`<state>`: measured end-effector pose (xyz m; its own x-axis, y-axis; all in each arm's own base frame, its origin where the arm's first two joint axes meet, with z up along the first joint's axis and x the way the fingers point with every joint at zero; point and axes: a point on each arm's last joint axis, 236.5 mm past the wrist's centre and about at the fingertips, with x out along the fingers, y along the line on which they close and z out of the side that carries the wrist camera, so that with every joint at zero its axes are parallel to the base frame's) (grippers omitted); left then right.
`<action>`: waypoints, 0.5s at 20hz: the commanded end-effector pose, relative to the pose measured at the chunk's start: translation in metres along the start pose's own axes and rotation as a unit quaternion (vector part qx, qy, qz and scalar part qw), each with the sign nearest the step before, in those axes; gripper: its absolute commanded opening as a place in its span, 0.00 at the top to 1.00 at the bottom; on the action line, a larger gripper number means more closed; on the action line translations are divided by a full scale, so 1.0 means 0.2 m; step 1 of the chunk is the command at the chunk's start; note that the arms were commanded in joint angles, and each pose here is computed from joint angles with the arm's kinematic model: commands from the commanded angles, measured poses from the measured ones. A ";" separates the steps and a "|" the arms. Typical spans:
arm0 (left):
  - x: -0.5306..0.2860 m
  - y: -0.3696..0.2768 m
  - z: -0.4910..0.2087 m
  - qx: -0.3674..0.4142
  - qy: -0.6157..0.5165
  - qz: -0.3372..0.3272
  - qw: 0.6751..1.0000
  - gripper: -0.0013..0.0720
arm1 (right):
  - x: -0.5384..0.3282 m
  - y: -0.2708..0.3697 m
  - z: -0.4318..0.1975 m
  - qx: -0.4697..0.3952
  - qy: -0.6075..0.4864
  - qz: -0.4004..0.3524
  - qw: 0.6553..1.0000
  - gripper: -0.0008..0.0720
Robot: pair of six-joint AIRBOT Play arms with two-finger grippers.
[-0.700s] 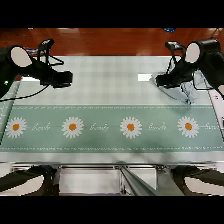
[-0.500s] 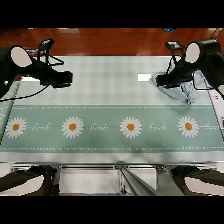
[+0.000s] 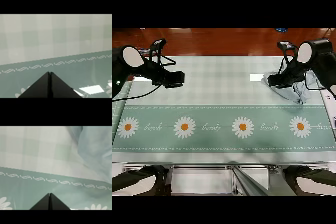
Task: Fold the shirts.
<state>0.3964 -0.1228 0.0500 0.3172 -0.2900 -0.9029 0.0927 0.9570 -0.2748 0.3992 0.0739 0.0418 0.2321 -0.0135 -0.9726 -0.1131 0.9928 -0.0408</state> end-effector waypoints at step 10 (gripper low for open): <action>0.10 0.06 0.15 -0.015 -0.047 0.009 0.999 0.29 | -0.19 -0.42 0.55 -0.012 -0.238 -0.167 0.957 0.41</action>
<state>0.4245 -0.1233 0.0507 0.4081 -0.2907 -0.8654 0.0813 0.9558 -0.2827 0.4664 0.0431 0.0711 0.5133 -0.1321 -0.8480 -0.0649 0.9793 -0.1918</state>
